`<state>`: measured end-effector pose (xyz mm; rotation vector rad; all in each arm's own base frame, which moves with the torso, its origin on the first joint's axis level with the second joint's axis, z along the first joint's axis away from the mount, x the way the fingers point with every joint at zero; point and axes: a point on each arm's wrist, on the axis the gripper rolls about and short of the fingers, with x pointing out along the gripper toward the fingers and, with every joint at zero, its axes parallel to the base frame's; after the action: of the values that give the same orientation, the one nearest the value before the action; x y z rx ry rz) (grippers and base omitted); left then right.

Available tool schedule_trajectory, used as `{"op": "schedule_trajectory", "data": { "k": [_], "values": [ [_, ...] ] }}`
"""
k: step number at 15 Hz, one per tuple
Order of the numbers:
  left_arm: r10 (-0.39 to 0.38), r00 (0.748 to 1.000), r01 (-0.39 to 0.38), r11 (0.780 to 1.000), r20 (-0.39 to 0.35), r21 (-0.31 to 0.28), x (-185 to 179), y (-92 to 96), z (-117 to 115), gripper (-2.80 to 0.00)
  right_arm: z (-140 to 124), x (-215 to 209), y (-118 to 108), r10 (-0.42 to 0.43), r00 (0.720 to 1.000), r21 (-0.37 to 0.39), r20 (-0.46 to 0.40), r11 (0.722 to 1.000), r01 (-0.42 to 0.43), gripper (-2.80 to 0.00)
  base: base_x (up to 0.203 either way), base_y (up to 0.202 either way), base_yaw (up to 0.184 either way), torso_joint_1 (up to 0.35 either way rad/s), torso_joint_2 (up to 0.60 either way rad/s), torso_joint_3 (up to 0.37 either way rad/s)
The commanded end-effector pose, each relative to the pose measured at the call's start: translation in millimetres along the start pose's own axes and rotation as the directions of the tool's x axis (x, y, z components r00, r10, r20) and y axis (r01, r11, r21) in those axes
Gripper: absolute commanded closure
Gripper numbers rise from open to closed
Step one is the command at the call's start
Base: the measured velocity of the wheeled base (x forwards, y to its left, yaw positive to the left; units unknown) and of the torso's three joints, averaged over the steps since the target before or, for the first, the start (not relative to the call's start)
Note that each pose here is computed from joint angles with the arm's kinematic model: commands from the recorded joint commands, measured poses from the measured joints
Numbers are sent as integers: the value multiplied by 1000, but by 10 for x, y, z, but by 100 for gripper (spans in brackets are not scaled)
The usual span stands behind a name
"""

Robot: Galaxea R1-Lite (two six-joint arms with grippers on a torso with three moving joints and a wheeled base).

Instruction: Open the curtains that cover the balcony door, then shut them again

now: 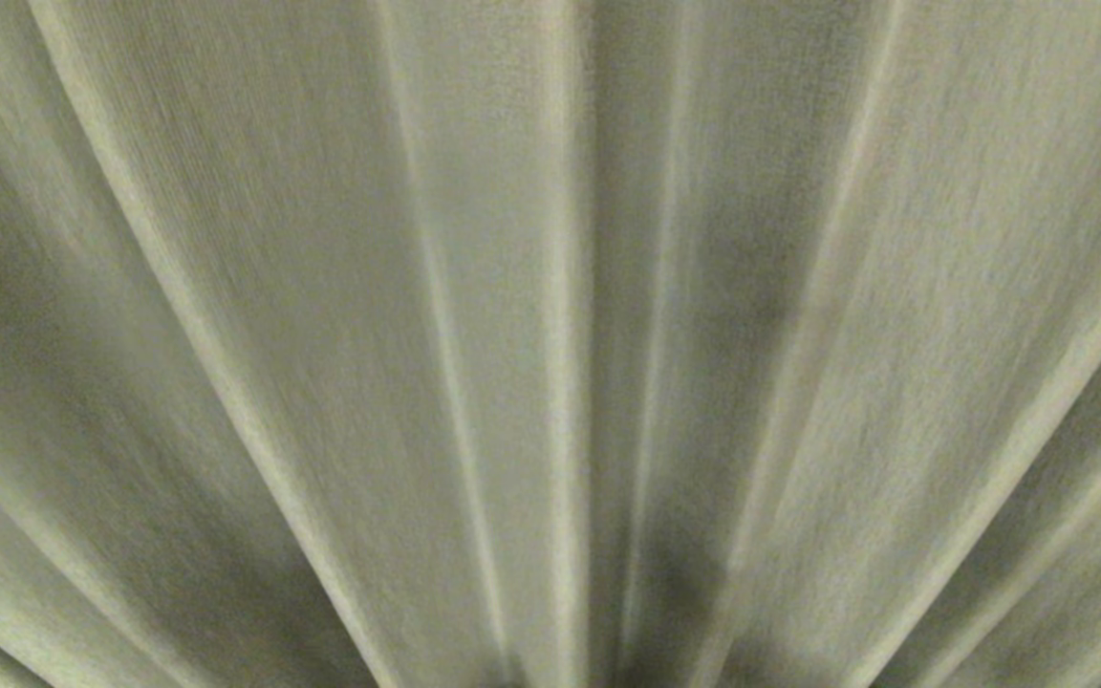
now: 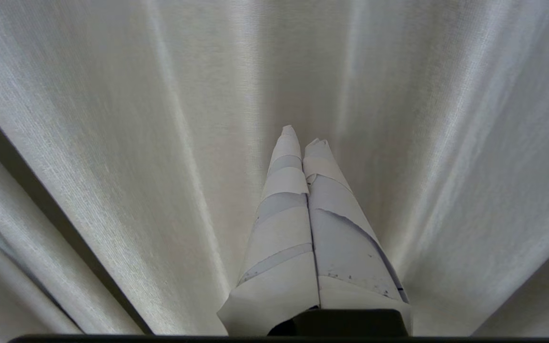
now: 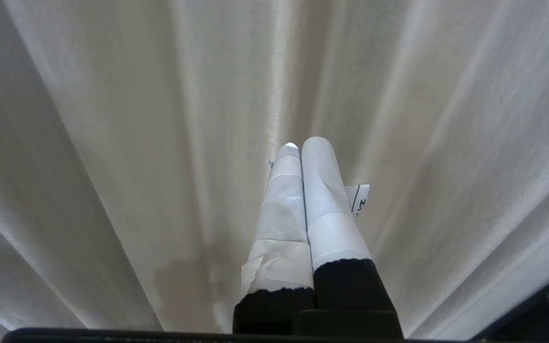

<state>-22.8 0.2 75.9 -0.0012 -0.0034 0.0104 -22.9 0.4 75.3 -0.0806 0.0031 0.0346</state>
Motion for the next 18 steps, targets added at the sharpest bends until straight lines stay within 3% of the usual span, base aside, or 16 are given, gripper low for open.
{"op": "schedule_trajectory", "data": {
  "k": [1,12,18],
  "values": [
    [0,1000,0,1000,1,0,0,0,1,0,0,1,0,1,1000,-1,-2,1000,-1,0,0,0,0,0,0,0],
    [0,1000,0,1000,1,-2,0,0,1,0,0,1,0,1,1000,6,-2,1000,-1,0,0,6,-1,0,0,0],
    [2,1000,-2,1000,0,-3,0,0,-1,0,0,1,0,1,1000,6,-2,1000,-1,0,1,175,-3,4,3,3]
  ]
}}
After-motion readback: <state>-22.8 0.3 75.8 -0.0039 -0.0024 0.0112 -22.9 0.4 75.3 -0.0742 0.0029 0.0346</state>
